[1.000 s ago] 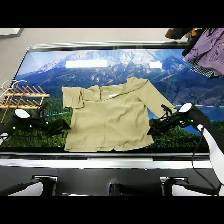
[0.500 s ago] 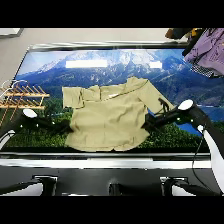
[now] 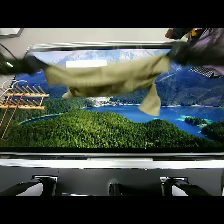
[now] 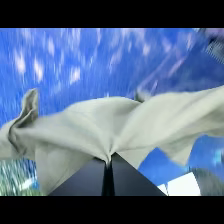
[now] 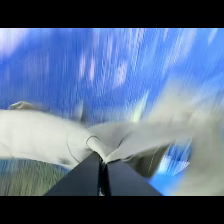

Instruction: Fold the clothes and pants, and hang the long-sleeved shirts on hangers.

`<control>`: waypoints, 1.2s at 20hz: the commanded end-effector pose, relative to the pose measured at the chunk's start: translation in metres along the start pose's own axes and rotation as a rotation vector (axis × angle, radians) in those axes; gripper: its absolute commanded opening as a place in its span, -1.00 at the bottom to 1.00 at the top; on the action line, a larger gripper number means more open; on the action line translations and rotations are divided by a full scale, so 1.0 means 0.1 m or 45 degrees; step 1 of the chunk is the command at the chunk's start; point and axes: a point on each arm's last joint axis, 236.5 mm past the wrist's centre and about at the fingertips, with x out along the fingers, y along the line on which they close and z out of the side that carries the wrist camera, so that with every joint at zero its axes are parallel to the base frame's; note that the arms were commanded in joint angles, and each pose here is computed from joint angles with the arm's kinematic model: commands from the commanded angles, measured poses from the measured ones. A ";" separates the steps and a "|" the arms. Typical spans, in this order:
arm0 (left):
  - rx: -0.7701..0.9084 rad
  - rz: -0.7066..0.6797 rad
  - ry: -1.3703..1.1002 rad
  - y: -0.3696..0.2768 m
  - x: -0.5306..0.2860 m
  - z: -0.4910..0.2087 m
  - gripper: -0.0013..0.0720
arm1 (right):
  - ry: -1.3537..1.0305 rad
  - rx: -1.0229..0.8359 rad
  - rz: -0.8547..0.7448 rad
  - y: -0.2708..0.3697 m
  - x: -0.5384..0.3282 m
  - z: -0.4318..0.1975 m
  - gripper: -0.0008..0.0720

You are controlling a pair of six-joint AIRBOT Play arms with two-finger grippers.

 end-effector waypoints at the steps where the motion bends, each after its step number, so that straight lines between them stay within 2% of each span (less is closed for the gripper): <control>1: 0.138 0.087 -0.292 -0.50 -0.88 0.58 -0.91 | -0.345 -0.119 -0.135 0.34 -1.16 0.63 -0.89; 4: 0.158 0.178 -0.381 -0.70 -1.44 0.51 -0.91 | -0.396 -0.166 -0.134 0.66 -1.91 0.38 -0.89; 8: 0.205 0.172 -0.491 -1.08 -2.00 0.38 -0.91 | -0.512 -0.175 -0.166 0.88 -2.69 0.11 -0.89; 12: 0.128 0.171 -0.519 -1.13 -2.13 0.33 -0.91 | -0.615 -0.078 -0.247 0.74 -2.88 0.20 -0.89; 15: 0.070 0.192 -0.425 -0.88 -1.81 0.31 -0.91 | -0.469 0.026 -0.251 0.53 -2.33 0.27 -0.89; 19: -0.113 0.258 -0.121 -0.08 -0.81 0.05 -0.91 | -0.035 0.231 -0.119 0.22 -0.84 0.11 -0.89; 21: -0.170 0.279 0.077 0.38 -0.14 -0.22 -0.91 | 0.192 0.347 -0.048 0.03 0.00 -0.12 -0.89; 24: -0.225 0.284 0.323 0.93 0.92 -0.72 -0.91 | 0.499 0.433 -0.094 -0.45 1.25 -0.77 -0.89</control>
